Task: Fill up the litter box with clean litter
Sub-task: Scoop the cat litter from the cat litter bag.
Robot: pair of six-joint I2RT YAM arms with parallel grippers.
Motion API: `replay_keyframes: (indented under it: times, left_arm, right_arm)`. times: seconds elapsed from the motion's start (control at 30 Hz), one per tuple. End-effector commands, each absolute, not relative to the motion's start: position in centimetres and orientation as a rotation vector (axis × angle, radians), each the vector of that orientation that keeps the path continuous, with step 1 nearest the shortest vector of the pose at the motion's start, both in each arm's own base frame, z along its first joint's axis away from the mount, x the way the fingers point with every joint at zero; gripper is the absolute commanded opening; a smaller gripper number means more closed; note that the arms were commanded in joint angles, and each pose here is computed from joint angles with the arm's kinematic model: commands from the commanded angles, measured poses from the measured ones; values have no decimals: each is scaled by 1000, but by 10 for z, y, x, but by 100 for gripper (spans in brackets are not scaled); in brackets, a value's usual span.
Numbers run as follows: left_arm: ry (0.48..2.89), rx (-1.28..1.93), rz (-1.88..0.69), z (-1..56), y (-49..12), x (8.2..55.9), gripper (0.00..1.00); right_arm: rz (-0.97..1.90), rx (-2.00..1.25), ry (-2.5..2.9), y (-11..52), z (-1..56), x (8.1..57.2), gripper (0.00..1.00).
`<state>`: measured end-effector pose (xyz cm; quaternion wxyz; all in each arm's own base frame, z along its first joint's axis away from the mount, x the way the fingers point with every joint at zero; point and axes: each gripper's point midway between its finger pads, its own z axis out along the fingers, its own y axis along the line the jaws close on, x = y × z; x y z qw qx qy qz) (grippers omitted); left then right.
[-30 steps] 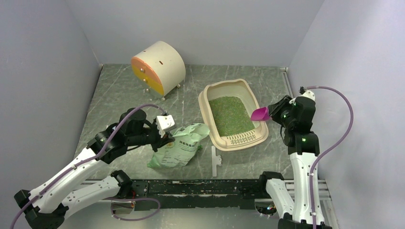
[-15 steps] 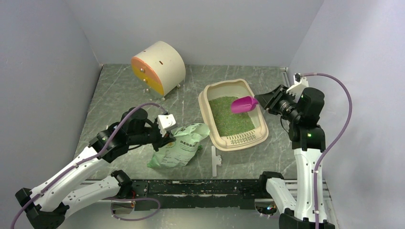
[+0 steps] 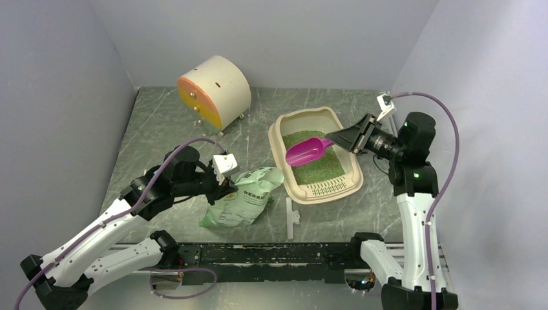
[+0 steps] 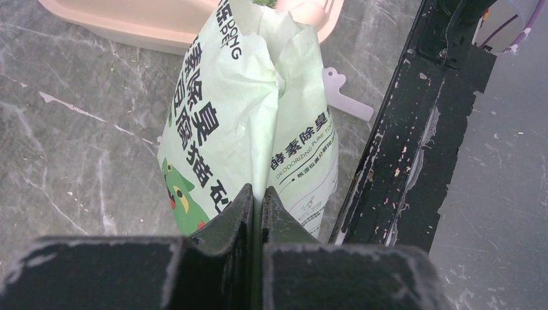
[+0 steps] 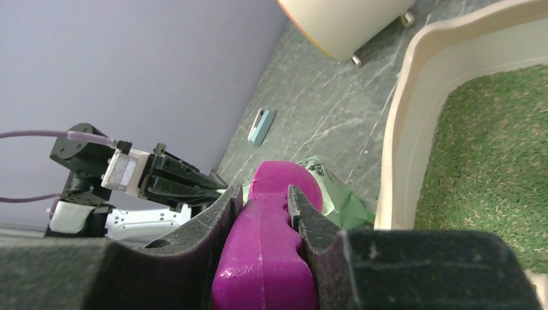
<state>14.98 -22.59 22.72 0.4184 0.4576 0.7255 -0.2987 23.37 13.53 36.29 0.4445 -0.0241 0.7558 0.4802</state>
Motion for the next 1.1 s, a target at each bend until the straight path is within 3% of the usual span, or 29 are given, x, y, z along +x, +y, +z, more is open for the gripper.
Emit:
replay_keyframes:
  times: [0.0, 0.53, 1.07]
  left_arm:
    - [1585, 1090, -818, 287, -245, 157, 5]
    - [1577, 1105, -821, 284, -245, 155, 5]
    - [1587, 1110, -818, 281, -248, 158, 5]
  right_arm:
    - [1216, -148, 1918, 157, 363, 225, 0]
    - [1101, -120, 2090, 190, 305, 243, 0]
    - [1198, -195, 2164, 294, 257, 222, 0]
